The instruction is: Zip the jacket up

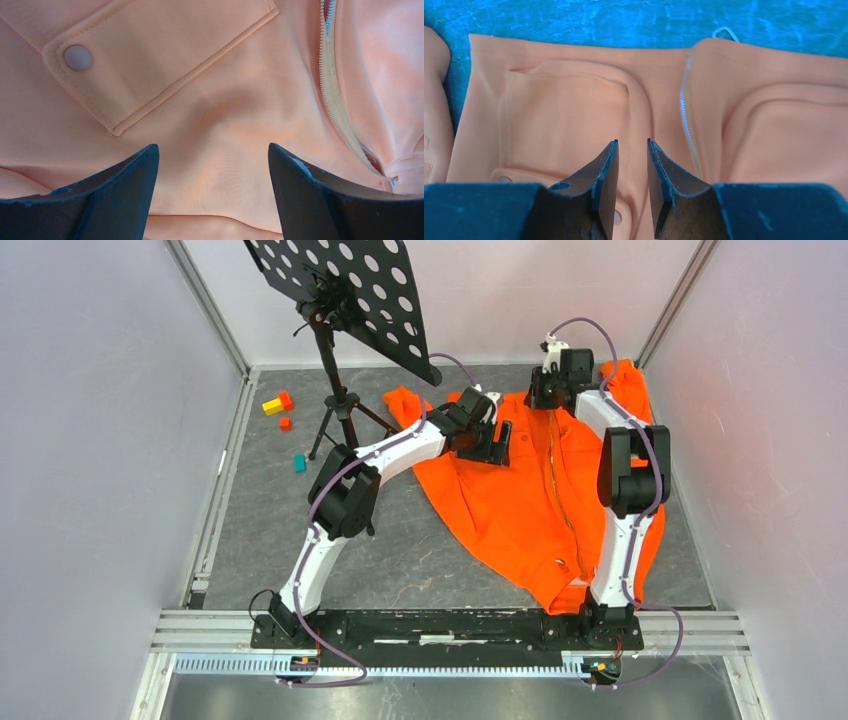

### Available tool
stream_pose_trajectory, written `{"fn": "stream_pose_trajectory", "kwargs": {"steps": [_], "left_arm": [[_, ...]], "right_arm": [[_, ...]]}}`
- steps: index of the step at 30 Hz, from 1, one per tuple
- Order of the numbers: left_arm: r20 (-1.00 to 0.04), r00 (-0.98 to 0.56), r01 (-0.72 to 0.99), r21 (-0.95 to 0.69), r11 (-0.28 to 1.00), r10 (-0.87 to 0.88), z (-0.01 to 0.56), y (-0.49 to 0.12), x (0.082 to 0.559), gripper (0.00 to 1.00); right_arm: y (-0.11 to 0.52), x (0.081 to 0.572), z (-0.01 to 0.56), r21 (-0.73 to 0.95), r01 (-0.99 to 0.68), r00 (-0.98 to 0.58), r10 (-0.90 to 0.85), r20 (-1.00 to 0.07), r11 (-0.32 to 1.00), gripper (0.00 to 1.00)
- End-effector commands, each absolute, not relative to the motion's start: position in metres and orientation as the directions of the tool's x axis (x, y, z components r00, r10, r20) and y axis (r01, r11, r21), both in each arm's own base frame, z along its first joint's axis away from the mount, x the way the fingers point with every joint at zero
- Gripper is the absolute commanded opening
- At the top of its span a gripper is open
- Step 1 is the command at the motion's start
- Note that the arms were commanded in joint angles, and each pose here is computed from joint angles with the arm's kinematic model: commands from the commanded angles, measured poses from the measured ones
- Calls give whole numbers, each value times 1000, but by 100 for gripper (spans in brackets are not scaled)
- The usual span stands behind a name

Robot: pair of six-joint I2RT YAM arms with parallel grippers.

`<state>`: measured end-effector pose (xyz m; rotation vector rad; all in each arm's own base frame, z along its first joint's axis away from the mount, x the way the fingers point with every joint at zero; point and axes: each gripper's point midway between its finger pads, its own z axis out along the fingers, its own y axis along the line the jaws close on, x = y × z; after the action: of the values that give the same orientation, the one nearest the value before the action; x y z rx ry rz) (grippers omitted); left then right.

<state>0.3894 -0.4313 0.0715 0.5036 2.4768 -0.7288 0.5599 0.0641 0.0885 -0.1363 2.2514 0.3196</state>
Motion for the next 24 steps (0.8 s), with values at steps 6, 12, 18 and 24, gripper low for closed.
{"fn": "stream_pose_trajectory", "kwargs": {"steps": [6,12,18,24], "left_arm": [[-588,-794,494,-477,727,154,121,-446,384,85],[-590,-792,500,-484,718,155,124,-447,386,85],[-589,-796,494,-496,714,141,127,-447,392,85],[-592,-795,495,-505,707,133,131,-448,395,85]], "right_arm": [[68,596,79,168,-218,-629,-6,-778,961,34],[50,606,73,68,-183,-637,-66,-768,981,42],[39,613,75,35,-151,-631,-69,-773,988,48],[34,617,71,39,-147,-637,-64,-768,988,45]]}}
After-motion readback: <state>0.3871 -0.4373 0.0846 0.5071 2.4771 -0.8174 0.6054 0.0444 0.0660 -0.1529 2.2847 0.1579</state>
